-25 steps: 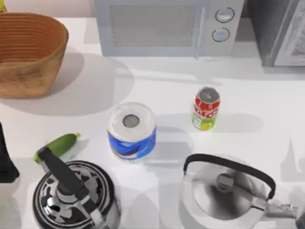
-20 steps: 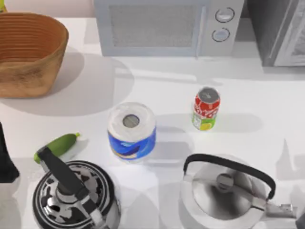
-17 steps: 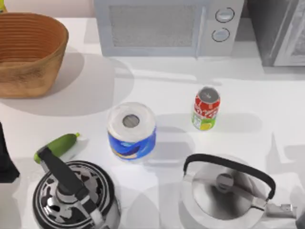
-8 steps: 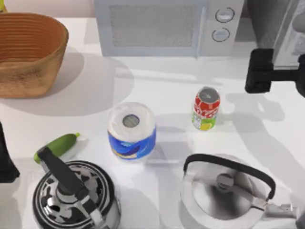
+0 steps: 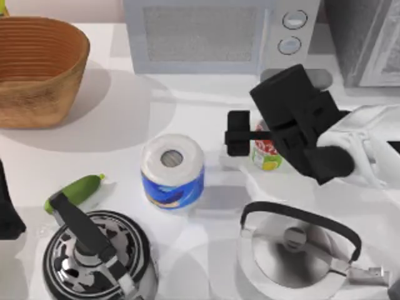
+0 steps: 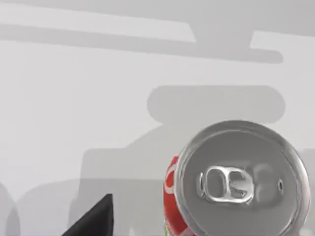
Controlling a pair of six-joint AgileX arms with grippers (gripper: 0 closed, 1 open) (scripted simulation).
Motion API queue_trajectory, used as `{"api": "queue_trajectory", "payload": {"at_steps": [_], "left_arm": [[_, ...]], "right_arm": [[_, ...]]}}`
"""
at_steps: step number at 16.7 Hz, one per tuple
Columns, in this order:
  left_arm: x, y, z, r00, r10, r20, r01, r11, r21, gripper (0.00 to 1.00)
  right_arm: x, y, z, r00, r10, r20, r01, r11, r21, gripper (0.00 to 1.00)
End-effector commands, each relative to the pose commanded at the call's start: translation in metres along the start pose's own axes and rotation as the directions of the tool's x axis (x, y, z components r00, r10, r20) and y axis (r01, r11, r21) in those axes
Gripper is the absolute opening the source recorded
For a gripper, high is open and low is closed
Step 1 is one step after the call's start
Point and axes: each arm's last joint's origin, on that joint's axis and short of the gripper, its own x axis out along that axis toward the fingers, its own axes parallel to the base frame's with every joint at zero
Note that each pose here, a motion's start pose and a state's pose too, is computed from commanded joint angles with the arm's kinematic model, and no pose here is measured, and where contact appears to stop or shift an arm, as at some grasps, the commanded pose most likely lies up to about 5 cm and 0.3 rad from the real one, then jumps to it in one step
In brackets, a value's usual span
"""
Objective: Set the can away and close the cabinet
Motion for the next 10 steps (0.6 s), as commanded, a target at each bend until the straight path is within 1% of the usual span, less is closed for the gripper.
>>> {"api": "queue_trajectory", "payload": {"at_steps": [3,10], "left_arm": [[0.000,0.000,0.000,1.000,0.000,0.000,0.000,1.000,0.000,1.00],[0.000,0.000,0.000,1.000,0.000,0.000,0.000,1.000,0.000,1.00]], "right_arm": [[0.014,0.007,-0.019,0.998,-0.027,-0.052,0.026,1.000,-0.004,1.00],[0.018,0.005,-0.018,0.998,-0.028,-0.054,0.028,1.000,-0.002,1.00]]}}
